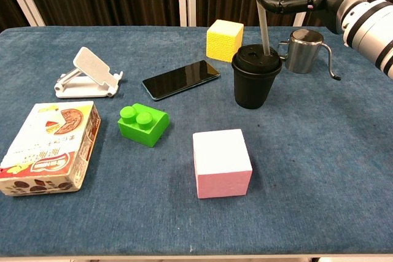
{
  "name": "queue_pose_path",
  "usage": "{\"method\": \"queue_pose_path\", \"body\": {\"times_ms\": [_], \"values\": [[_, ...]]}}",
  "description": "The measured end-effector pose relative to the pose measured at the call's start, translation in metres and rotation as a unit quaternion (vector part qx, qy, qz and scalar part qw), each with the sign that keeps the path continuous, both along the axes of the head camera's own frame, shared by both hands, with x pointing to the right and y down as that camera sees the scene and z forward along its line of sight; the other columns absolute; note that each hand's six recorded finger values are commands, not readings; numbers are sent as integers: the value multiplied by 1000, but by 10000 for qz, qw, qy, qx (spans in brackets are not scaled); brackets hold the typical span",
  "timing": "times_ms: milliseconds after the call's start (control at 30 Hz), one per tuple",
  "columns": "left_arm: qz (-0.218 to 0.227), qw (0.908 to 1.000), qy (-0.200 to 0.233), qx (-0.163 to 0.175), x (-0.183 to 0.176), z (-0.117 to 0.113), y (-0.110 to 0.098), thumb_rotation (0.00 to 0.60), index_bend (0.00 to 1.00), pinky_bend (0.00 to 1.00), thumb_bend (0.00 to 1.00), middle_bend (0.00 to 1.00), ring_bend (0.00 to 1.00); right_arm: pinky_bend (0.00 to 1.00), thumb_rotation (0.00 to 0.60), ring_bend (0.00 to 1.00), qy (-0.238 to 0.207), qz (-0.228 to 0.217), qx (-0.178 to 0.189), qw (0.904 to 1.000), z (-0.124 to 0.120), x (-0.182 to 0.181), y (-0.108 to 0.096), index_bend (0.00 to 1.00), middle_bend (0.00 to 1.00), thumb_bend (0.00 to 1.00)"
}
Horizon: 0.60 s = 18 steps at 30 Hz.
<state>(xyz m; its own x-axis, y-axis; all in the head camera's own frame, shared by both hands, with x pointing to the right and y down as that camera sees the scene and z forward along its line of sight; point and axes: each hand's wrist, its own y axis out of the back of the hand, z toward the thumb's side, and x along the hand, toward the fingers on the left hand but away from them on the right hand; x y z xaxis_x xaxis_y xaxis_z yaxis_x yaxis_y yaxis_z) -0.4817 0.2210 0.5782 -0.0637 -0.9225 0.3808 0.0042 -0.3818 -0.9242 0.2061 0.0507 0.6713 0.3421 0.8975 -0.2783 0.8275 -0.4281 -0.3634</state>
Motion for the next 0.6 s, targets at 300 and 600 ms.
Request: {"method": "queue_pose_path", "body": {"times_ms": [300, 600], "values": [[-1, 10000, -4, -4, 0, 0, 0, 600, 0, 0, 0, 41, 0, 161, 600, 48, -50, -23, -137, 9999, 6, 5, 4, 345, 248, 640], [40, 10000, 10, 9, 3, 0, -2, 600, 0, 0, 0, 42, 0, 131, 600, 24, 6, -154, 76, 9999, -6, 13, 6, 216, 220, 590]]}}
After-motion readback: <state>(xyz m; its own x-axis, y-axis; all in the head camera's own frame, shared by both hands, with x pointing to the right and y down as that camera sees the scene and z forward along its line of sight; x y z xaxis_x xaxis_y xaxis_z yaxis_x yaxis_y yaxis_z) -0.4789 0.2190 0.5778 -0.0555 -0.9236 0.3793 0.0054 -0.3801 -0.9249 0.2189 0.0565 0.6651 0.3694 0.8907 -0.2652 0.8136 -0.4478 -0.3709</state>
